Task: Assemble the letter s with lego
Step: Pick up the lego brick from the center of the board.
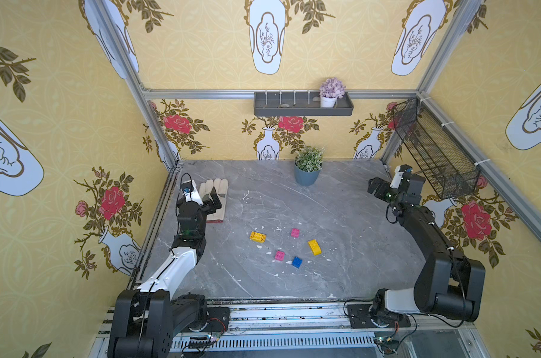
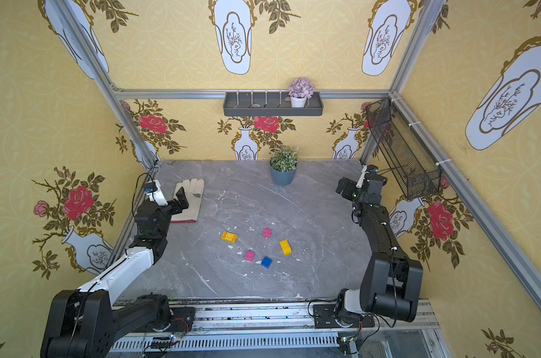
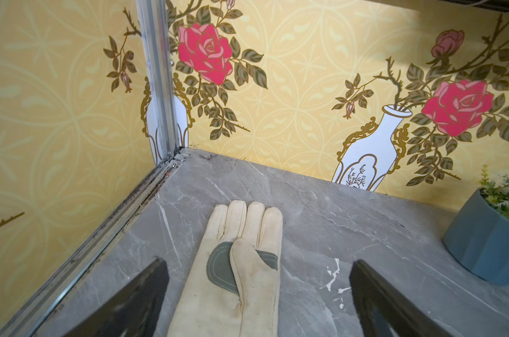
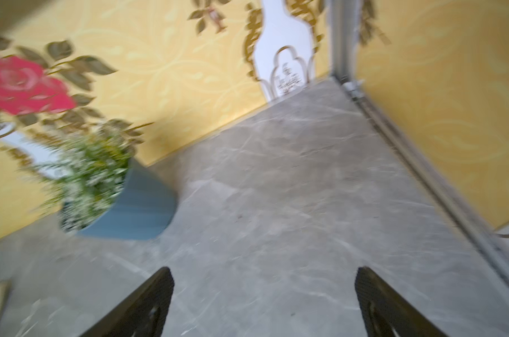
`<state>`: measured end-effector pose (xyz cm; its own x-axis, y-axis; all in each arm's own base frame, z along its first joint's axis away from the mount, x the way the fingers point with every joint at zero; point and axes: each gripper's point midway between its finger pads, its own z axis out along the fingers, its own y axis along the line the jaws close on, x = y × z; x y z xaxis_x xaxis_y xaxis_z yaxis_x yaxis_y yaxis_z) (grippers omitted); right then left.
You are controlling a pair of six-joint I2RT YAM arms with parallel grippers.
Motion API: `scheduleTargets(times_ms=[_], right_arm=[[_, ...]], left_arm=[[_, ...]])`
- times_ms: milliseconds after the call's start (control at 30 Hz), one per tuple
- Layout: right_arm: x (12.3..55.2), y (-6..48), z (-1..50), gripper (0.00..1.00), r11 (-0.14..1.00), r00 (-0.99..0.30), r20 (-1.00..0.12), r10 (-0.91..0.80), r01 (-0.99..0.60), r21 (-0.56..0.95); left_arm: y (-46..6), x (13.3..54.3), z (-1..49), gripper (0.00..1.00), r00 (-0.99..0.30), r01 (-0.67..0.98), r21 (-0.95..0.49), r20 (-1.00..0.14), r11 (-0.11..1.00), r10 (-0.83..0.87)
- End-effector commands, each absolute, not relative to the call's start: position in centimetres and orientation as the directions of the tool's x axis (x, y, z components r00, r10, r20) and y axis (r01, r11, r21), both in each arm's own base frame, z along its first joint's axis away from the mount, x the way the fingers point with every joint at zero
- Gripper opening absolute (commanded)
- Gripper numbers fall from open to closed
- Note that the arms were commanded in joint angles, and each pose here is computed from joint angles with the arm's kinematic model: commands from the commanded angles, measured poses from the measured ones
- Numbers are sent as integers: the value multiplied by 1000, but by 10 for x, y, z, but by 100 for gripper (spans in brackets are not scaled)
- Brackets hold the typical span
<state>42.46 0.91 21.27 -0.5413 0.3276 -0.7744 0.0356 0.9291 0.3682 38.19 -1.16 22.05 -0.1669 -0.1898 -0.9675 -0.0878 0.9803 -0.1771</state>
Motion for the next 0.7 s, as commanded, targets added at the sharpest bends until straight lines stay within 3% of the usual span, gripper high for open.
scheduleTargets(times_ms=[0, 167, 367, 500, 667], right_arm=[[387, 77, 198, 98, 902, -748, -624, 228, -80, 425], [342, 176, 175, 98, 908, -915, -403, 7, -162, 386], [293, 251, 124, 98, 928, -935, -190, -301, -333, 169], [274, 279, 102, 99, 912, -914, -106, -392, -401, 87], [272, 296, 84, 91, 883, -892, -103, -440, -451, 127]], left_arm=[[-36, 364, 188, 99, -347, -63, -237, -906, 969, -244], [-75, 344, 181, 99, -493, -4, -353, -813, 936, -309], [-109, 309, 161, 99, -623, 71, -394, -735, 916, -268], [-117, 296, 153, 99, -679, 68, -445, -676, 893, -286], [-121, 294, 154, 100, -686, 92, -449, -675, 889, -270]])
